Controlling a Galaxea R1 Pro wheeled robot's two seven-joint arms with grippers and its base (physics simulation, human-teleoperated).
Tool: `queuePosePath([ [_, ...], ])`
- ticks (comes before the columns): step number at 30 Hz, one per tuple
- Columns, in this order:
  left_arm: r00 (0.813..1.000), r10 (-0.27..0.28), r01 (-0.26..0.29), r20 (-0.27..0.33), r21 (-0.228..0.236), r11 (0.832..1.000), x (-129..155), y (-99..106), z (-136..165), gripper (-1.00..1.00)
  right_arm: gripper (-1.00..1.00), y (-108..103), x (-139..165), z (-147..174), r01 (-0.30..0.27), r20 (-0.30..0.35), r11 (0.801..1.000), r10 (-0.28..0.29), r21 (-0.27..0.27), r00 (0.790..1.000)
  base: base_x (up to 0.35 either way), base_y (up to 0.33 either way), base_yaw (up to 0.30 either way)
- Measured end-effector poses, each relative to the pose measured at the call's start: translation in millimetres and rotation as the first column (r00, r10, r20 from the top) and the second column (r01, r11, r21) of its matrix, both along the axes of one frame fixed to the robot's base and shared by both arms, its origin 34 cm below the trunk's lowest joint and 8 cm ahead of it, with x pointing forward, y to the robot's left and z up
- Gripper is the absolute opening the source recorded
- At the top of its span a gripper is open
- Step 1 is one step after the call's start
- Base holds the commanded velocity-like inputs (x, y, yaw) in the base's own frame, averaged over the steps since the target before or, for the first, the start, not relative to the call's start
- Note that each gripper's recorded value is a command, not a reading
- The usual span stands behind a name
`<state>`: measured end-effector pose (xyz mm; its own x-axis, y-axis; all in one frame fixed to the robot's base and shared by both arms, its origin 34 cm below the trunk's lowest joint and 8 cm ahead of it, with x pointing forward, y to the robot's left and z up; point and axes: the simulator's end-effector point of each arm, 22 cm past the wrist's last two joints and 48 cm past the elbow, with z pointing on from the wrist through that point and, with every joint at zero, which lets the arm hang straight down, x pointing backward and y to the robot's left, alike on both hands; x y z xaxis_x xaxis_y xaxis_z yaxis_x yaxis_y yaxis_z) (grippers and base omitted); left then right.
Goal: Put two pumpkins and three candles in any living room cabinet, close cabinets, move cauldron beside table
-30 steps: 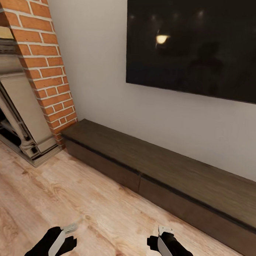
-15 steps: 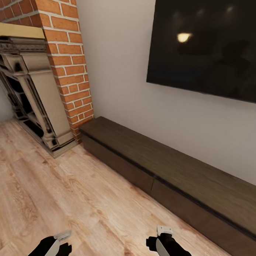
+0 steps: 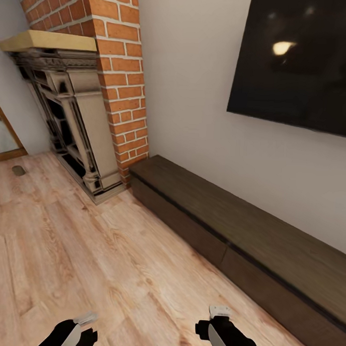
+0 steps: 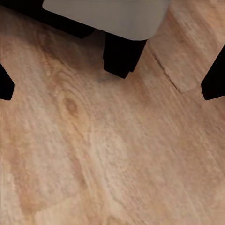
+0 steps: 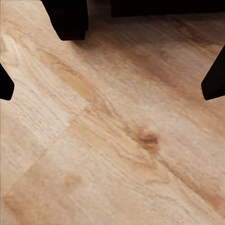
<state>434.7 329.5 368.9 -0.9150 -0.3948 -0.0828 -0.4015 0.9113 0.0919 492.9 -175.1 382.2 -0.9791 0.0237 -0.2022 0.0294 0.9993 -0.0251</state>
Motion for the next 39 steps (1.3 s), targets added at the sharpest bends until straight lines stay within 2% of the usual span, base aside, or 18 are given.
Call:
queuePosePath([
  [23, 1.0, 0.004, -0.004, -0.013, -0.006, 1.0, 0, 3, 40, 1.0, 1.0, 3, 0, 39, -0.012, -0.014, 1.0, 0.012, 0.0, 1.0, 0.0, 0.0, 0.278],
  [28, 1.0, 0.002, -0.002, -0.013, -0.017, 1.0, 0, 1, 38, 1.0, 1.0, 4, -1, 38, -0.013, -0.017, 1.0, 0.013, 0.001, 1.0, 0.0, 0.0, 0.278],
  [32, 1.0, 0.0, 0.0, -0.015, -0.02, 1.0, -1, -1, 37, 1.0, 1.0, 13, -2, 38, -0.016, -0.02, 1.0, 0.016, 0.012, 1.0, 0.0, 0.0, 0.278],
  [39, 1.0, 0.0, -0.001, -0.017, -0.02, 1.0, -3, 0, 36, 1.0, 1.0, 31, -3, 39, -0.088, -0.013, 0.996, 0.088, 0.013, 0.996, 0.0, 0.0, 0.281],
])
